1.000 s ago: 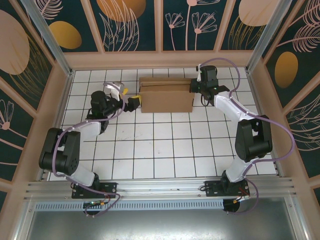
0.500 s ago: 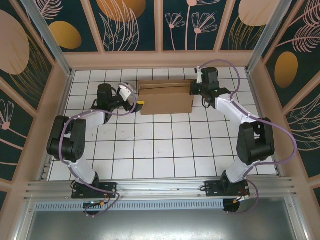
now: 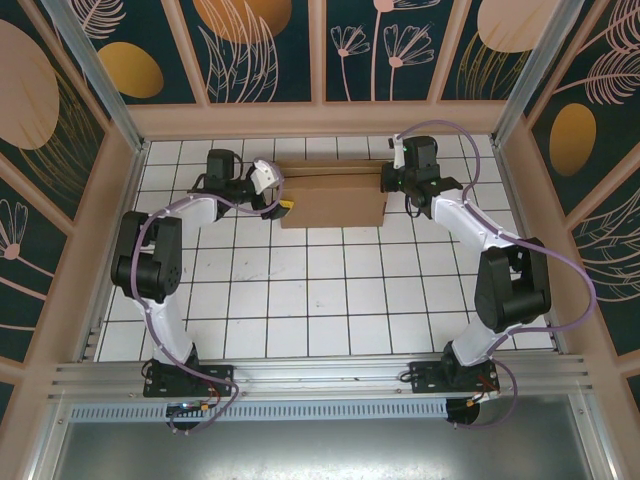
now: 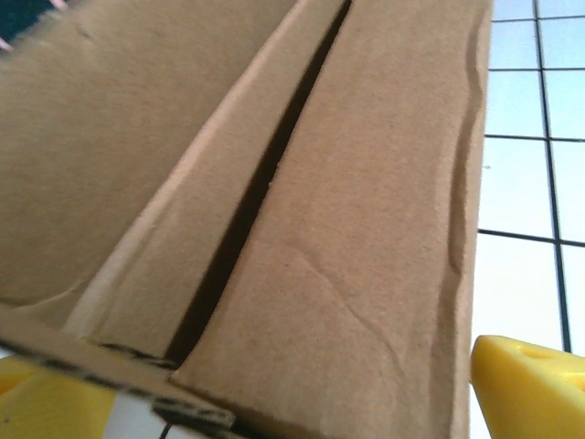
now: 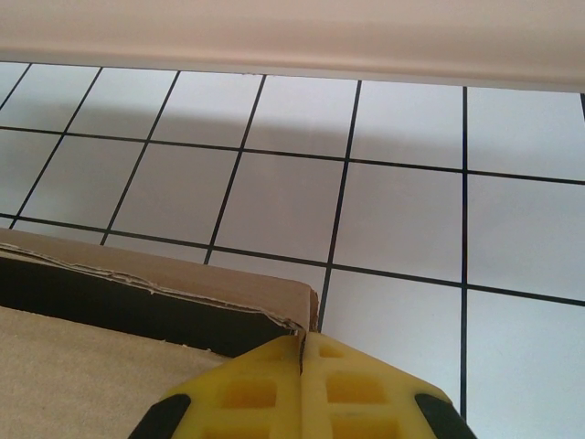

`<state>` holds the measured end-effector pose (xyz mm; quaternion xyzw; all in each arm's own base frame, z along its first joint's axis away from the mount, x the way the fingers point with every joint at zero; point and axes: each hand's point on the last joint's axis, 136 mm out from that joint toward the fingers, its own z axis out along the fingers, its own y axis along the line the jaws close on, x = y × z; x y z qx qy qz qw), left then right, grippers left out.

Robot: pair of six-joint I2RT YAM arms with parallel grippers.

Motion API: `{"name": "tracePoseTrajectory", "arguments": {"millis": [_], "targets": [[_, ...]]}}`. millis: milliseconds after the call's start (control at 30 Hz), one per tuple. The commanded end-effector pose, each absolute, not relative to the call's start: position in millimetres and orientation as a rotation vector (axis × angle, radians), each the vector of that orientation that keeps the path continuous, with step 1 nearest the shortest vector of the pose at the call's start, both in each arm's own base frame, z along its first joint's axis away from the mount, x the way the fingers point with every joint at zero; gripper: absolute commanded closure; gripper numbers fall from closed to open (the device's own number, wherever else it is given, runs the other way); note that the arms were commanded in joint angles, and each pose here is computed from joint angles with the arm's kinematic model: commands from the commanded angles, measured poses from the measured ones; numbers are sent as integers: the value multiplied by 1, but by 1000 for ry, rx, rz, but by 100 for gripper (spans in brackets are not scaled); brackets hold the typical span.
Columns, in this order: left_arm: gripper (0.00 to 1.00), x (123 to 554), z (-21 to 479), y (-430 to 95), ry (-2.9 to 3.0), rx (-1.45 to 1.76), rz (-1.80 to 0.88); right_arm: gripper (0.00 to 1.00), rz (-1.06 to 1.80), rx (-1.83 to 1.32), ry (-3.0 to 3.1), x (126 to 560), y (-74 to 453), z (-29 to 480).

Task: Fold the paper box

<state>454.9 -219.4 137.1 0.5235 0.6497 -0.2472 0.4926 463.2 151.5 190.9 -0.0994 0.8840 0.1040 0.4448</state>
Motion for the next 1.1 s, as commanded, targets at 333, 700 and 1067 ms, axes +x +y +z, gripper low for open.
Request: {"name": "tracePoseTrajectory", "arguments": {"millis": [333,700,1067], "targets": [[21,438,132,-225,1525,1388,-697,100,262,-327,2367,432,155,144],[45,436,132,-225,1521,1378,-701,100,263,-333,2363,434,158,145],[51,441,136,-224,1526,1332,-688,100,265,-324,2321,427,157,132]]}}
